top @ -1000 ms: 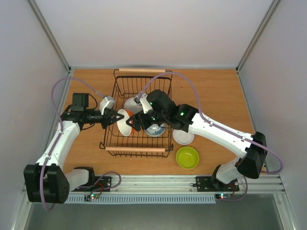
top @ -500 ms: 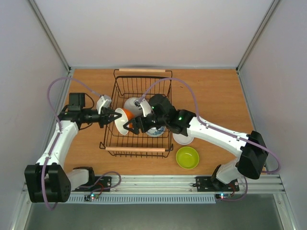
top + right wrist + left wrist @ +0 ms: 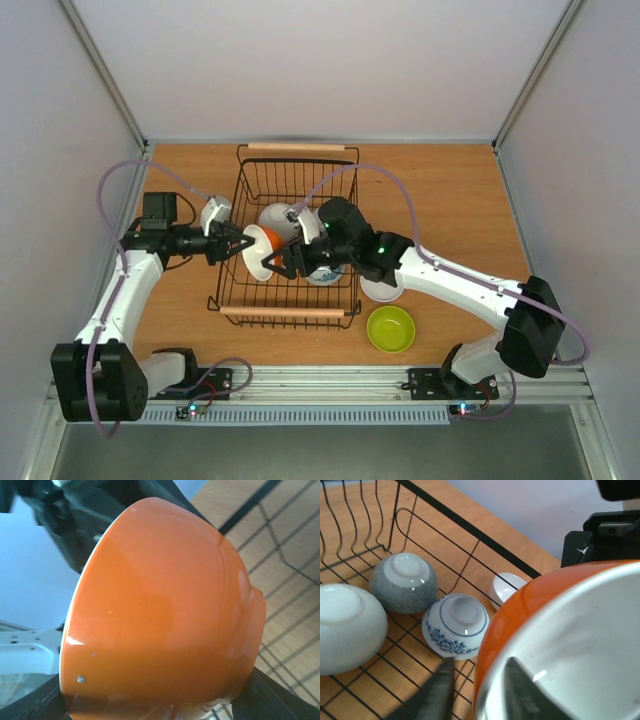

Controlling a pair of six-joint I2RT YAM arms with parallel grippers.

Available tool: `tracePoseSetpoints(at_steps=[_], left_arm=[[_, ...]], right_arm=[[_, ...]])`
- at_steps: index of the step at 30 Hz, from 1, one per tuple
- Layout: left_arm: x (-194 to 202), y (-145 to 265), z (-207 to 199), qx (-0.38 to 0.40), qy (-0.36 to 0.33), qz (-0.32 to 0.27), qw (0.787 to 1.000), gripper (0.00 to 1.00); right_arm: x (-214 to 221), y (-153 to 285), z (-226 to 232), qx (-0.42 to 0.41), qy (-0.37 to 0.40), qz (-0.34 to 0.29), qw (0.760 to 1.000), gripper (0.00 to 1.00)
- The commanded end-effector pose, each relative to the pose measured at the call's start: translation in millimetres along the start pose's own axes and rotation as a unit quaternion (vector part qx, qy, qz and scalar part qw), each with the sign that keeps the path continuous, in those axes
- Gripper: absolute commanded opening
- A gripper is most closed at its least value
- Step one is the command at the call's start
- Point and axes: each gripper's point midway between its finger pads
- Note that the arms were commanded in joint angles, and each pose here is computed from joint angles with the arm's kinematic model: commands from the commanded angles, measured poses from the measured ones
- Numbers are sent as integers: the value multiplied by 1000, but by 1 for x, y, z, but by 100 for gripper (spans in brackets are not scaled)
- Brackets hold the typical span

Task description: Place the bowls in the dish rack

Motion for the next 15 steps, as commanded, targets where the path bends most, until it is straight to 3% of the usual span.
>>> tracePoseSetpoints(at_steps=[1,4,9,12,15], left_arm=[[-29,9,7,-47,-40,-44,997,48],[-37,20,41,-164,-35,-63,984,63],[-41,56,107,-362,14,-69,930,66],[-38,72,128,-426,35,-67,901,67],[-36,76,137,-446,44,-64,891,67]], right_arm=[[-3,20,-20,82,31,-3,996,1],[-6,25,-47,172,33,24,984,1],[-7,12,-79,264,42,114,957,1],[-16,-4,-93,300,65,151,940,1],[-11,-18,-107,331,90,204,917,1]])
Point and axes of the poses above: each gripper's point midway between its finger pads, its own y axis back along the fingers, its own z axis along the line the jaws close on, x = y × z, and after that the axes turned 1 degree about y, right-handed
